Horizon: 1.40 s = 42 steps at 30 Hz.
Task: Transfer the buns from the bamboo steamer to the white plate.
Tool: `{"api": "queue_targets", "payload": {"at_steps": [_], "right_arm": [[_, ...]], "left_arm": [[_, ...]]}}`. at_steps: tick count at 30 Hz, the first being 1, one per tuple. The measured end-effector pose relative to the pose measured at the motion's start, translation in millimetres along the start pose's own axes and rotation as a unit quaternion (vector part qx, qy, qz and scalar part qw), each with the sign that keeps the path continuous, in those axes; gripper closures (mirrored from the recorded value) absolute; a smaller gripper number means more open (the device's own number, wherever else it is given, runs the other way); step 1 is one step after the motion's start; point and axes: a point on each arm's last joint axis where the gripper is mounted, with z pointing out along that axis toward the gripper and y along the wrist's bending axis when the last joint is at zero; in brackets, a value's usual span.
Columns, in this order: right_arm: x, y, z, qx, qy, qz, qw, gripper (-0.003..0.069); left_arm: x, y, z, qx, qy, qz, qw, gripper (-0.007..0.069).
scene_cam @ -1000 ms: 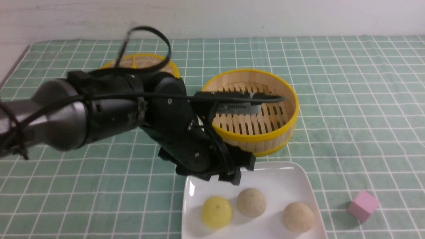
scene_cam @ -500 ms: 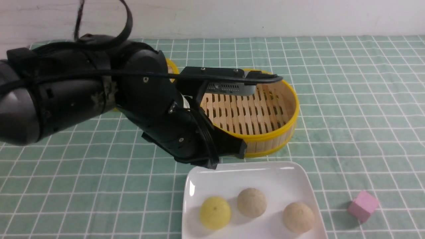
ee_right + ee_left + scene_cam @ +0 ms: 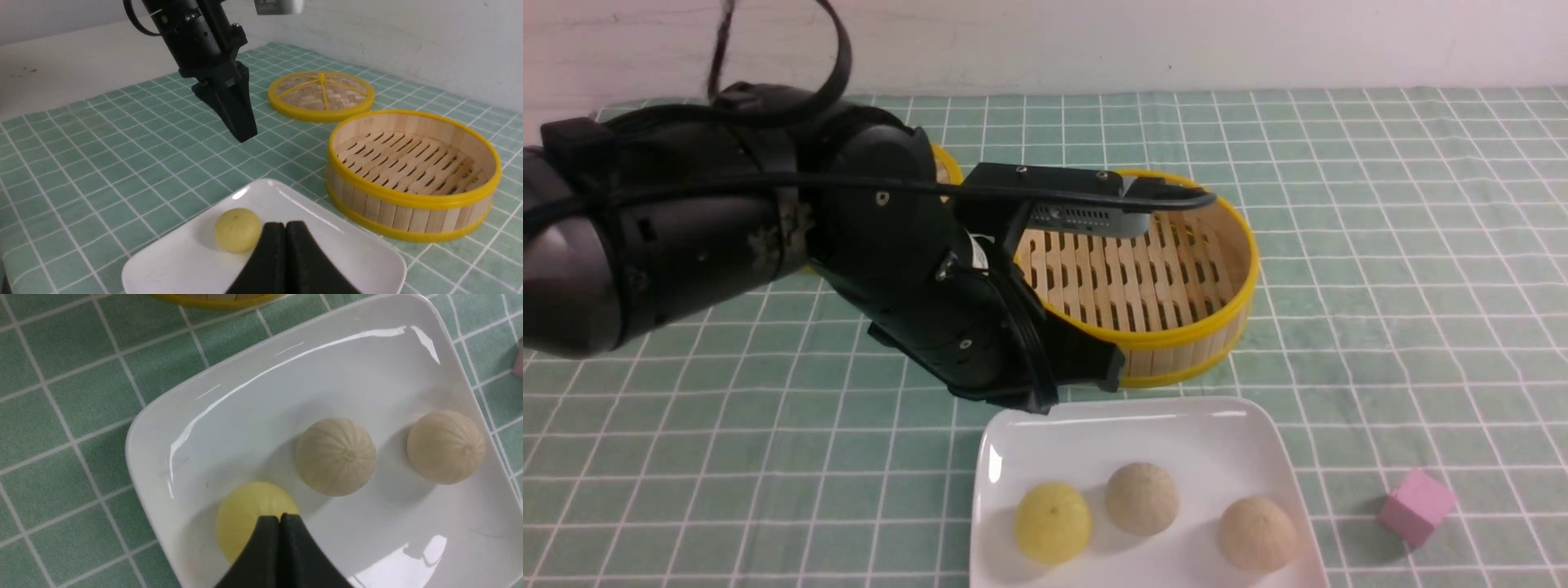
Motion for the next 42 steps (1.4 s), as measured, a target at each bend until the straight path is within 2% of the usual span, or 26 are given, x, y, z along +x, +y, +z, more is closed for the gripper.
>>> {"api": "queue_targets", "payload": {"at_steps": [11, 33, 34, 35, 38, 41, 42], "right_arm": [[19, -12, 12, 0.051, -0.050, -0.011, 0.997, 0.0665], [17, -13, 12, 0.055, -0.061, -0.012, 0.997, 0.0657], [19, -13, 11, -0.036, -0.061, -0.021, 0.997, 0.0655], [20, -13, 11, 0.059, -0.065, -0.022, 0.996, 0.0655], [28, -17, 9, 0.063, -0.063, -0.048, 0.995, 0.0653], [43, -25, 9, 0.157, -0.038, -0.107, 0.981, 0.0650], [55, -31, 8, 0.200, -0.015, -0.145, 0.969, 0.0647]], "left_arm": [[0, 0, 0, 0.001, 0.001, -0.001, 1.000, 0.0614], [2, 0, 0, -0.001, 0.010, -0.001, 1.000, 0.0601], [2, 0, 0, -0.001, 0.010, -0.001, 1.000, 0.0598], [2, 0, 0, -0.001, 0.011, -0.001, 1.000, 0.0595], [2, 0, 0, -0.002, 0.011, 0.000, 1.000, 0.0592], [2, 1, 0, -0.003, 0.011, 0.001, 1.000, 0.0592], [2, 1, 0, -0.003, 0.011, 0.001, 1.000, 0.0592]]}}
